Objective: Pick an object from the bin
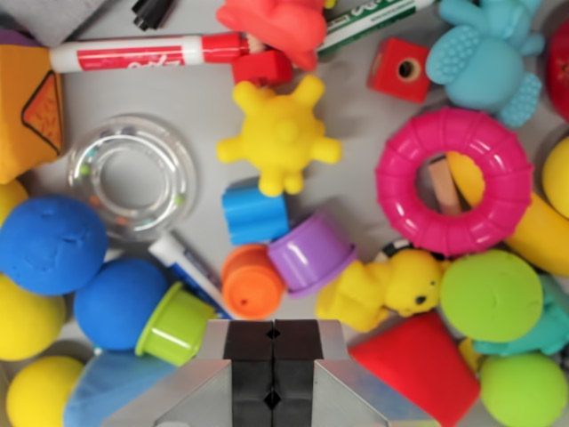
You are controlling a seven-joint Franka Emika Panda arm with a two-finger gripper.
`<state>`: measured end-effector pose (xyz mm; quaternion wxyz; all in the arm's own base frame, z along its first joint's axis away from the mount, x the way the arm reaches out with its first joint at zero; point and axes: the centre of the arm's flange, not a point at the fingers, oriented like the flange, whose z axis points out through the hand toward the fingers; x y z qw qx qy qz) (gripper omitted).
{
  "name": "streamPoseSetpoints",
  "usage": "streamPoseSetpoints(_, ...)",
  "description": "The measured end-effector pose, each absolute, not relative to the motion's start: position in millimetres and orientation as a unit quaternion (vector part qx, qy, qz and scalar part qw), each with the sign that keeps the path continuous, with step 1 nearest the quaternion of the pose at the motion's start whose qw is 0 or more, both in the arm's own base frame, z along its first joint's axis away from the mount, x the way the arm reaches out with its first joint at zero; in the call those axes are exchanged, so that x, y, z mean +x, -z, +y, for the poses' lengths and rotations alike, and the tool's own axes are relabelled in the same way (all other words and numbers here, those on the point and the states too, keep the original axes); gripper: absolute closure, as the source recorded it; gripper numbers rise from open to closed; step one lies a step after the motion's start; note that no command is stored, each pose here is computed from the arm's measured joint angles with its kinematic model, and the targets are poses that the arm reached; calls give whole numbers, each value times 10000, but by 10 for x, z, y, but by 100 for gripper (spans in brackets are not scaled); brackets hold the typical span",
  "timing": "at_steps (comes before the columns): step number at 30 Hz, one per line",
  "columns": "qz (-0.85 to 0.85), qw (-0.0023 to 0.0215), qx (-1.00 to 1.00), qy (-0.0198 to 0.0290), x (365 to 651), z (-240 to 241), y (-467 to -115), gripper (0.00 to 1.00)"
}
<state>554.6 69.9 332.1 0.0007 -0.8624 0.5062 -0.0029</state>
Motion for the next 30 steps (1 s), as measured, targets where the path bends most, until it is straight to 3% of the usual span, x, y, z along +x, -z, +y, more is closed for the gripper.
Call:
streamPoseSetpoints(15, 5064, -3, -8623, 14, 5541, 698, -3702, 100)
streamPoseSetpoints(30, 5064, -4, -8623, 12, 5544, 699, -3801, 100)
